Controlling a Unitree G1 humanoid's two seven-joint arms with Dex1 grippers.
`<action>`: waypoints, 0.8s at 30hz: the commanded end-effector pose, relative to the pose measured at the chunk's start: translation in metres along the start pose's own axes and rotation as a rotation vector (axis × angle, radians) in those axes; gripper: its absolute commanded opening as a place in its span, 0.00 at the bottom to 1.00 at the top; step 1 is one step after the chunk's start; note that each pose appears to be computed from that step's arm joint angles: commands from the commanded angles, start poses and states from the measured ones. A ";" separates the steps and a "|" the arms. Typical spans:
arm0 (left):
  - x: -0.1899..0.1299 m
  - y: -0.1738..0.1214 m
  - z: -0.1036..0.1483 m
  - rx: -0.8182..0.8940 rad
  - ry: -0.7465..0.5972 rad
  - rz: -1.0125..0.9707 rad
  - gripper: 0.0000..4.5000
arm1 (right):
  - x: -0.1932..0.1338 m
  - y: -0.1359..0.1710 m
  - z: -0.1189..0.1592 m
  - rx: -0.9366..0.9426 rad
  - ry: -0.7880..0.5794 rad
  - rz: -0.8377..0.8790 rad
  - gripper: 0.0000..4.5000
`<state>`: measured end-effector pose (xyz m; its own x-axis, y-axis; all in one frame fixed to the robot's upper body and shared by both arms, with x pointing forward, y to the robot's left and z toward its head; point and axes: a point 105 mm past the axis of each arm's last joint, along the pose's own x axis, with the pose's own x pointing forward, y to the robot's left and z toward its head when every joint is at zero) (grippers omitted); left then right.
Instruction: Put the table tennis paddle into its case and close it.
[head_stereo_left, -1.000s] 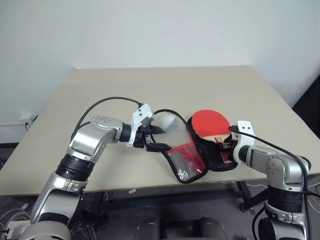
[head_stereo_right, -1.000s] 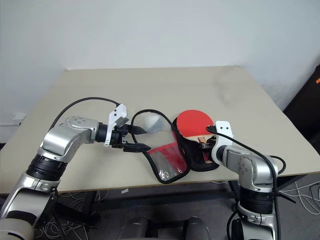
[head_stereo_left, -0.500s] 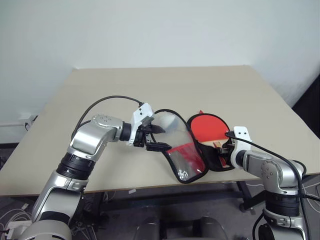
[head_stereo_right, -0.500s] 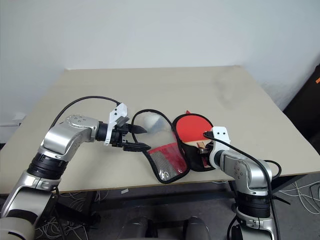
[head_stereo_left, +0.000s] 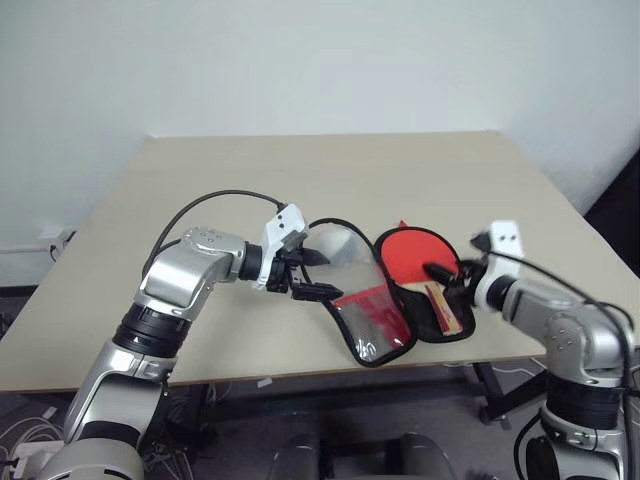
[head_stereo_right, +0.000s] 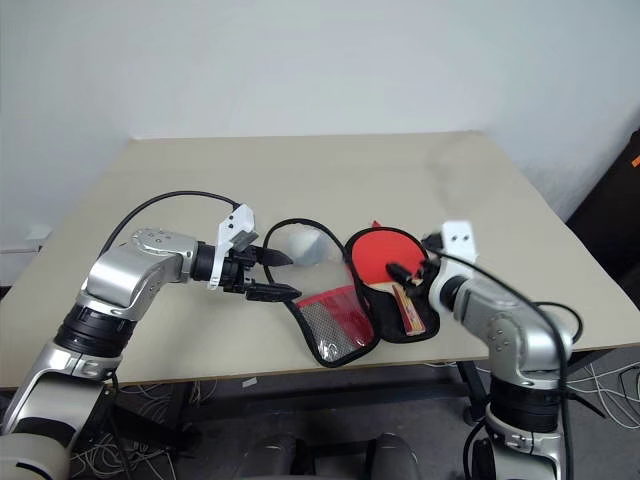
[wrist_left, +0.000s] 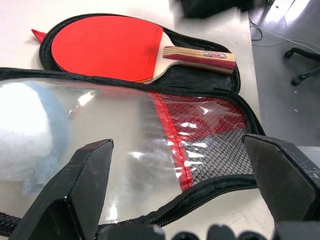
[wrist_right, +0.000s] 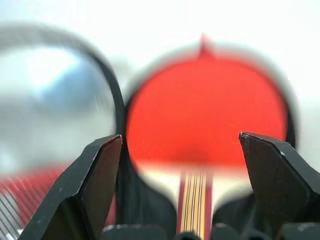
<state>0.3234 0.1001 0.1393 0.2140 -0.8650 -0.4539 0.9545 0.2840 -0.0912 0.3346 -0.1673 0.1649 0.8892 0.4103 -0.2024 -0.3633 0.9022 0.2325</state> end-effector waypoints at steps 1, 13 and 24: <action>-0.014 0.005 0.021 0.030 -0.070 0.036 1.00 | -0.017 -0.001 0.058 -0.007 -0.242 0.022 0.90; -0.055 0.019 -0.009 0.051 0.054 0.219 0.40 | 0.003 -0.019 0.055 -0.003 -0.236 -0.024 0.91; -0.029 0.025 -0.045 -0.069 0.114 0.166 0.34 | 0.004 -0.013 0.073 0.009 -0.310 0.036 0.91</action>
<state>0.3259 0.1620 0.1048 0.3435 -0.7400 -0.5783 0.8732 0.4784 -0.0934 0.3633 -0.1854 0.2058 0.9258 0.3775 0.0212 -0.3690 0.8900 0.2679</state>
